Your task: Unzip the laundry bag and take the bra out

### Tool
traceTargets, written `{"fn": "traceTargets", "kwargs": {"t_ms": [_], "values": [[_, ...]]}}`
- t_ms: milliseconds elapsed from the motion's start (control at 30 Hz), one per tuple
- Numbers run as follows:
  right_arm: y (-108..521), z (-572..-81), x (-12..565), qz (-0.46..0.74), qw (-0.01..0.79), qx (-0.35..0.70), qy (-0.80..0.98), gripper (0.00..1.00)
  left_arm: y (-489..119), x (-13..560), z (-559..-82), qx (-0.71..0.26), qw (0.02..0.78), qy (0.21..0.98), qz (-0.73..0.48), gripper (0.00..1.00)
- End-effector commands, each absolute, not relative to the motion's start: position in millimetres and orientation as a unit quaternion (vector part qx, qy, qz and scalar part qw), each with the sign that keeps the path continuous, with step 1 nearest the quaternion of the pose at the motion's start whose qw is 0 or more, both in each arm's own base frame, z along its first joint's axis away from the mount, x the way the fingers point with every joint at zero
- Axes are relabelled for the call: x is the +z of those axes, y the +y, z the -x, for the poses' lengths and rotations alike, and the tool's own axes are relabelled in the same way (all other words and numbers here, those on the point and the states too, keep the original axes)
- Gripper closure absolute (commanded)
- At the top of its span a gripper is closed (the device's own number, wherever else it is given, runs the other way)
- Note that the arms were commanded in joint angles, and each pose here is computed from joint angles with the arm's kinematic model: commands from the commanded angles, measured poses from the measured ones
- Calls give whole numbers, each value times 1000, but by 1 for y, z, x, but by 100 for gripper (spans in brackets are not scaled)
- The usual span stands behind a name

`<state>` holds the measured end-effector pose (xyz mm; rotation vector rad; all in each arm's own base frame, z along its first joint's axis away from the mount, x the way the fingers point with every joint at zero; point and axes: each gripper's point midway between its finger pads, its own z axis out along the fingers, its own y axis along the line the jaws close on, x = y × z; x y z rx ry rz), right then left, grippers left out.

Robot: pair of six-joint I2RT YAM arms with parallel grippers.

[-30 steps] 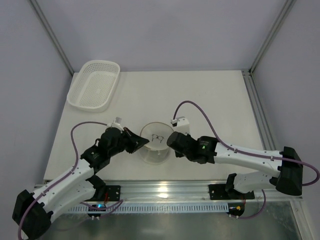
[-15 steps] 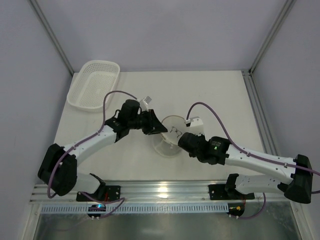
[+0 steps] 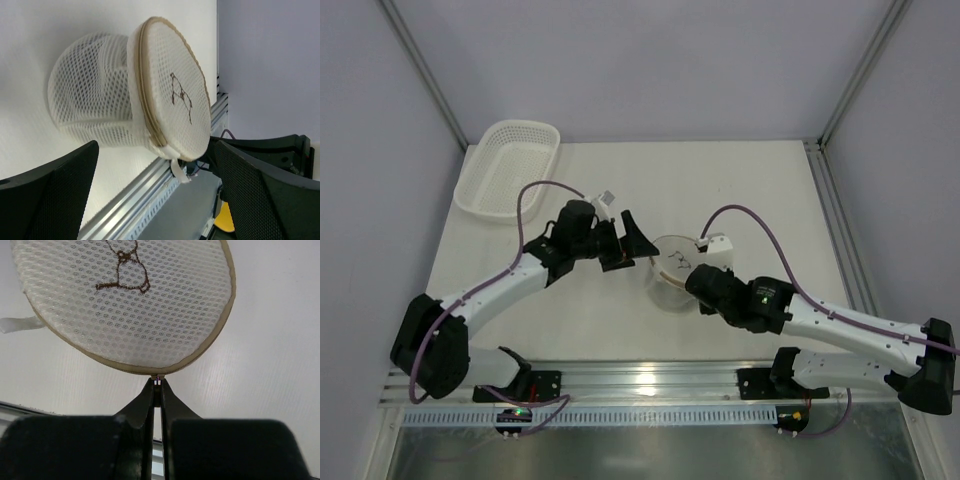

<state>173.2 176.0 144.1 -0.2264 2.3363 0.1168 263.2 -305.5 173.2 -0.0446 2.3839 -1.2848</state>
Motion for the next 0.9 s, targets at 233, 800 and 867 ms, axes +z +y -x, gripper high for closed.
{"fn": "traceTargets", "kwargs": {"t_ms": [233,800,867], "values": [[280,-166,139,129,356,255,890,96,-301,182,-189,-495,150,849,110,1],[299,-160,163,167,364,310,862,96,-317,161,-220,-506,188,828,152,65],[294,-157,163,167,364,310,862,96,-321,165,-224,-508,190,827,148,79]]}}
